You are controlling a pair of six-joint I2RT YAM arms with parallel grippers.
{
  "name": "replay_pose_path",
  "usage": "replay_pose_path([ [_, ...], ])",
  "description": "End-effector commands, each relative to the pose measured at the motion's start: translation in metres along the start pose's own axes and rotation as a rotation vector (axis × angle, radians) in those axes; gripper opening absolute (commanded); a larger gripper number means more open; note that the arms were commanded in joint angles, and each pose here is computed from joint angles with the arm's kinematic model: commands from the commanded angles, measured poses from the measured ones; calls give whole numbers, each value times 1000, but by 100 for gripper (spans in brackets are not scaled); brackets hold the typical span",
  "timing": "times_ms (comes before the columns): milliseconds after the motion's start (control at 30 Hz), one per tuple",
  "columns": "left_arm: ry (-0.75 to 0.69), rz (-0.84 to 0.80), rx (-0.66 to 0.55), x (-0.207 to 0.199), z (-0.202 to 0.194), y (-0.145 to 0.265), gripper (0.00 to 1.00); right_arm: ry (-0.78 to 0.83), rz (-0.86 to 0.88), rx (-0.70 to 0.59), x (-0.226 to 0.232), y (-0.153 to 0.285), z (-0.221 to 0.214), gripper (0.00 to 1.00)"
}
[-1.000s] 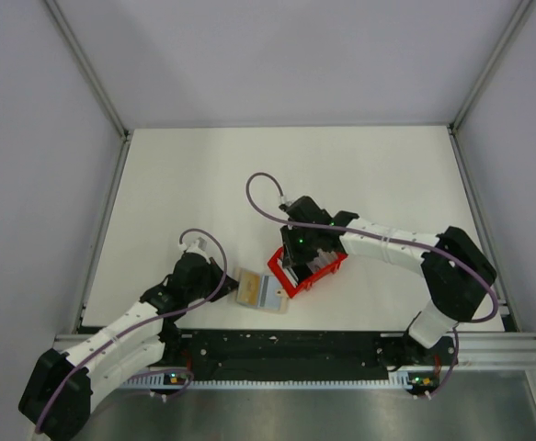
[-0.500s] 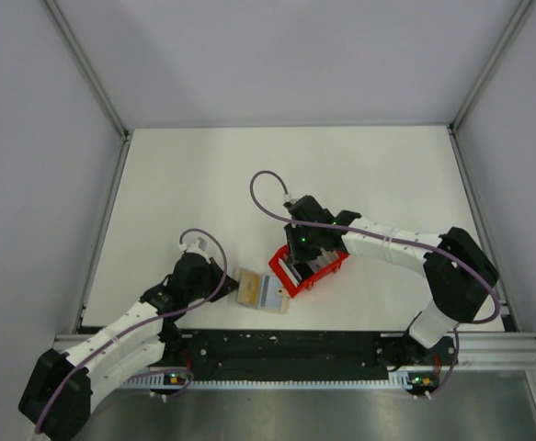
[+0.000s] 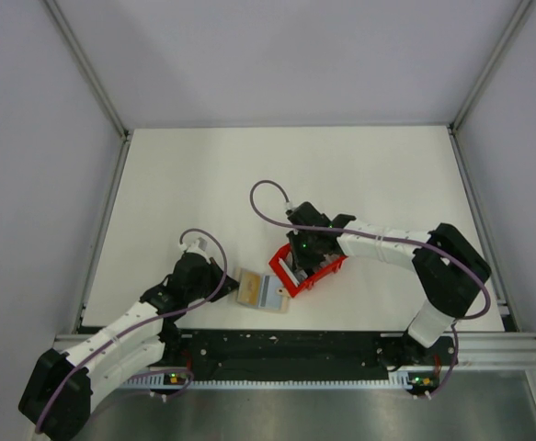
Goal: Put the credit cards into the card holder
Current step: Pick up the credit card from the storage box.
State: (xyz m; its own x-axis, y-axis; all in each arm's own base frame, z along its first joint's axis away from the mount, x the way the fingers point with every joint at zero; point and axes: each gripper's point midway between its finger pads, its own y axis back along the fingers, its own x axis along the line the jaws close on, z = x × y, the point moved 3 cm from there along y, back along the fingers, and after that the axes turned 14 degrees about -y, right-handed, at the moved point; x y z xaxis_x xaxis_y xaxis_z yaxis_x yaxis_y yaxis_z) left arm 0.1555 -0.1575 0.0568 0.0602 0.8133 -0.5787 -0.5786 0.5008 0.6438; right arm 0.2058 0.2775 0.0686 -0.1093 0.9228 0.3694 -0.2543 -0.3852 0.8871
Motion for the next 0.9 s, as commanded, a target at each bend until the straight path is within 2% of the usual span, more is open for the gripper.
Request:
replay_pose_path([
  [0, 0, -38, -23, -8, 6, 0, 0, 14, 36, -15, 7, 5, 3, 15],
  [233, -2, -39, -22, -8, 6, 0, 0, 18, 50, -56, 11, 15, 9, 10],
  [300, -4, -38, -21, -8, 5, 0, 0, 18, 56, -63, 12, 18, 10, 0],
  [567, -2, -34, -23, -7, 5, 0, 0, 11, 38, -99, 9, 22, 14, 0],
  [700, -4, -35, -22, -7, 5, 1, 0, -10, 9, -185, 5, 37, 26, 0],
  [867, -4, -45, -27, -10, 7, 2, 0, -49, 66, -297, 23, 72, 47, 0],
])
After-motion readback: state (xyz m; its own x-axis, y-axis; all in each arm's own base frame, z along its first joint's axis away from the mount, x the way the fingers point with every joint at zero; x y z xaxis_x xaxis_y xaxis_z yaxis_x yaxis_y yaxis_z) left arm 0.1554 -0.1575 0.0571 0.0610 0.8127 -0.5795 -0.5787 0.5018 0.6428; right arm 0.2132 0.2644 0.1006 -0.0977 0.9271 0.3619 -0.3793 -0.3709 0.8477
